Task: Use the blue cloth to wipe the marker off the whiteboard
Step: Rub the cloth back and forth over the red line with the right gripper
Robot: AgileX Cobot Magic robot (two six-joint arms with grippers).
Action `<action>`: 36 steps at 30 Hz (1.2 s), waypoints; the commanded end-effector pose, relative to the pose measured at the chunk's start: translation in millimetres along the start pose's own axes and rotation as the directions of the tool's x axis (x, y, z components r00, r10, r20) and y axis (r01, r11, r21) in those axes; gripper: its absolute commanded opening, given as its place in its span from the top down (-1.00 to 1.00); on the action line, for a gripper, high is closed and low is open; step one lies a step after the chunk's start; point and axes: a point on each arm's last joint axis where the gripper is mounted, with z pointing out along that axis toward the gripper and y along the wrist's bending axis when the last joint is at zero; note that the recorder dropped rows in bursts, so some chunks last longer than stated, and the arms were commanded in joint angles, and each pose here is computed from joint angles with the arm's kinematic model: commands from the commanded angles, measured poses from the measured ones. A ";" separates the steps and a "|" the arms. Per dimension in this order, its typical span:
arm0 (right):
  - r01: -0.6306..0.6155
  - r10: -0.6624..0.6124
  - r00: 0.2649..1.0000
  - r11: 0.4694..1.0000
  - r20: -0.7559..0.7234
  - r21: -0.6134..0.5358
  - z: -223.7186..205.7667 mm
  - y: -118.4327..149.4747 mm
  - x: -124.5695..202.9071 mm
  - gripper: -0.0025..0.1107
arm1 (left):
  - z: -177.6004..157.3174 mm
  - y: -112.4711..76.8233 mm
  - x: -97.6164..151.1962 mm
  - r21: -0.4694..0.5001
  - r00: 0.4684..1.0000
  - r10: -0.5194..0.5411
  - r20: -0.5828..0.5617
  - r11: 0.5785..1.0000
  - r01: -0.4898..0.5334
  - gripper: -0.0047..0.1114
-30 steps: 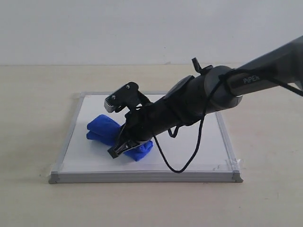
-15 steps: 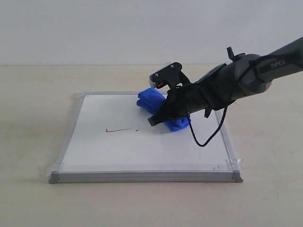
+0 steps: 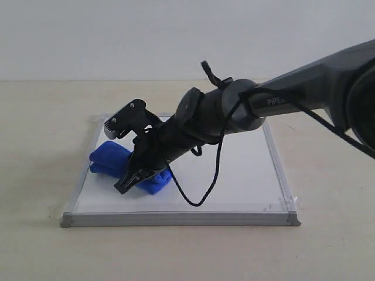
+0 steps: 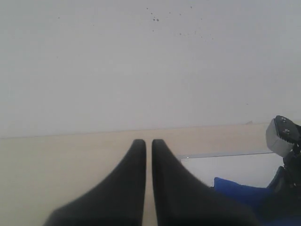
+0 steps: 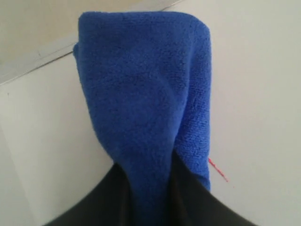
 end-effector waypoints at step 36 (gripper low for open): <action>0.101 0.056 0.891 0.943 -0.451 0.316 -26.9 -72.8 5.1 0.96 | 0.0 -0.2 -1.3 0.003 1.000 0.000 0.003 1.000 0.000 0.84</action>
